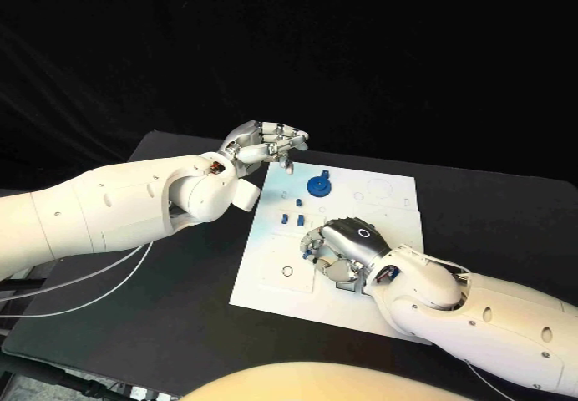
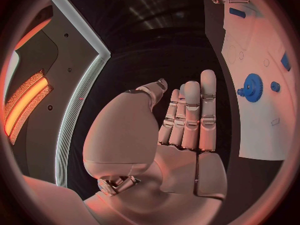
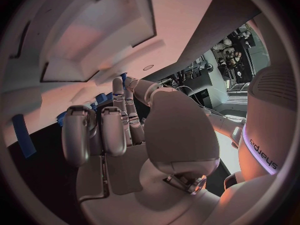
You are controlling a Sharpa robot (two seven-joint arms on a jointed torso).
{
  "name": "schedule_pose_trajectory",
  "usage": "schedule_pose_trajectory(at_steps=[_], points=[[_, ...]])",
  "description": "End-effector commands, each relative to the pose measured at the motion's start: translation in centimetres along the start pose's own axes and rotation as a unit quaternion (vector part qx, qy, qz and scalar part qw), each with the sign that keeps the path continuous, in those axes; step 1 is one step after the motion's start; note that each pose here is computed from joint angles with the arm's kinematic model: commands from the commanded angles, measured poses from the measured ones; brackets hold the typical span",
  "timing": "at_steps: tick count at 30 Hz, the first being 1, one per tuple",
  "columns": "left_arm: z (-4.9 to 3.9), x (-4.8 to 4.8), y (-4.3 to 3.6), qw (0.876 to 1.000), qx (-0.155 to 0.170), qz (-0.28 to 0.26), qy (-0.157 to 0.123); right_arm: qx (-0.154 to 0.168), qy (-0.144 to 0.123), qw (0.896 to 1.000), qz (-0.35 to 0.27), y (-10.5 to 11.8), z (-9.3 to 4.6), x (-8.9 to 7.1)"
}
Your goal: Assemble the parts on the task board
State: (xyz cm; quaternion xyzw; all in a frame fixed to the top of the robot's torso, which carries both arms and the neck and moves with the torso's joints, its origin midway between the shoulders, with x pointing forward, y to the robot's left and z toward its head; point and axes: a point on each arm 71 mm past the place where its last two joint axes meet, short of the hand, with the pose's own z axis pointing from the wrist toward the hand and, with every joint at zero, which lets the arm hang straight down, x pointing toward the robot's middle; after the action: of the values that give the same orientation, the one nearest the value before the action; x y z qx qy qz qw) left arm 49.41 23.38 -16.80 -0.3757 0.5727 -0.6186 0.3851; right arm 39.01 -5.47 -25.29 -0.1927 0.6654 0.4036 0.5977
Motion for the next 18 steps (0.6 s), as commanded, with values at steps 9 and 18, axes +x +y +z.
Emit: schedule_pose_trajectory(at_steps=[9, 18], points=[[0.06, 0.16, -0.07, 1.000, 0.002, -0.004, 0.004, 0.007, 0.050, 0.999, -0.021, 0.18, 0.21, 1.10], [0.03, 0.07, -0.06, 1.000, 0.000, -0.004, 0.003, 0.013, 0.030, 0.999, -0.022, -0.04, 0.11, 0.82]])
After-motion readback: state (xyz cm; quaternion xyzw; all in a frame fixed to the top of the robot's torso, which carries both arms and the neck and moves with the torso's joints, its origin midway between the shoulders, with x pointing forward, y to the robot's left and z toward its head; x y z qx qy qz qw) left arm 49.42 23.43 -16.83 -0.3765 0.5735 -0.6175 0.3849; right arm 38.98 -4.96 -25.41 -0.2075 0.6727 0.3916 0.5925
